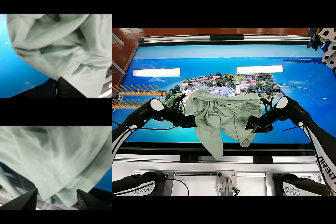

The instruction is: Fold the shirts.

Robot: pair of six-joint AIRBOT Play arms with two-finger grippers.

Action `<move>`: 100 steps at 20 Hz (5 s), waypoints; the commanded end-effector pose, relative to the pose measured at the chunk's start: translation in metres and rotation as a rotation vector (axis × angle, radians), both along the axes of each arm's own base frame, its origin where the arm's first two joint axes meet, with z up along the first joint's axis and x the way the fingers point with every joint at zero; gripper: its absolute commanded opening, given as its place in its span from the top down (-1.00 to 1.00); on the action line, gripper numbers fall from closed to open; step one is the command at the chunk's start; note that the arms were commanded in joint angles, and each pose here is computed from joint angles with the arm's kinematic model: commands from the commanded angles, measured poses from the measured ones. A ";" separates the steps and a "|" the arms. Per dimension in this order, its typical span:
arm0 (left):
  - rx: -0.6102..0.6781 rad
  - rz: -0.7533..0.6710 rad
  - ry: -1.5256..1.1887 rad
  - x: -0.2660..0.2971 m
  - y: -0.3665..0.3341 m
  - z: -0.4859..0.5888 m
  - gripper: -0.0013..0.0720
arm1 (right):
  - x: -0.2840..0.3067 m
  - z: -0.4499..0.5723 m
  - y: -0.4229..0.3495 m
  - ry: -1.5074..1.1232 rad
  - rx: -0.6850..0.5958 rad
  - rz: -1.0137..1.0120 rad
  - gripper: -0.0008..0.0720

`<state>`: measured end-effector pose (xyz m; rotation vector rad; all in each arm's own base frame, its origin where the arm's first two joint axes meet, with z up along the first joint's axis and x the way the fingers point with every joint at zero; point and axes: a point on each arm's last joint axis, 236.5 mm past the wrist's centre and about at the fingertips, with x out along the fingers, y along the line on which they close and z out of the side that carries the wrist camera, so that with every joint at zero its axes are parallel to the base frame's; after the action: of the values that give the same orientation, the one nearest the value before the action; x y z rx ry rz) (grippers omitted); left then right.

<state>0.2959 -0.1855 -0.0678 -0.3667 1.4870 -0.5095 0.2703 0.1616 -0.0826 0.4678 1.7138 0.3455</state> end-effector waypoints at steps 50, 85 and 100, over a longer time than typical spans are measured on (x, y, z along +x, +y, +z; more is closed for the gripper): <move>0.117 0.000 -0.256 0.044 0.062 0.078 0.88 | 0.021 -0.009 -0.040 -0.186 -0.074 0.110 -0.37; 0.119 0.039 -0.491 0.090 0.077 0.177 0.88 | 0.074 0.117 -0.034 -0.431 0.196 0.029 0.82; 0.154 0.471 -1.527 -0.012 0.148 0.606 0.88 | -0.040 0.613 -0.123 -1.736 -0.343 -0.208 0.82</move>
<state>0.3051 -0.0743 0.5402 -0.1059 -0.0633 -0.3168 0.2575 0.0582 0.5159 0.0057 0.0425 0.2805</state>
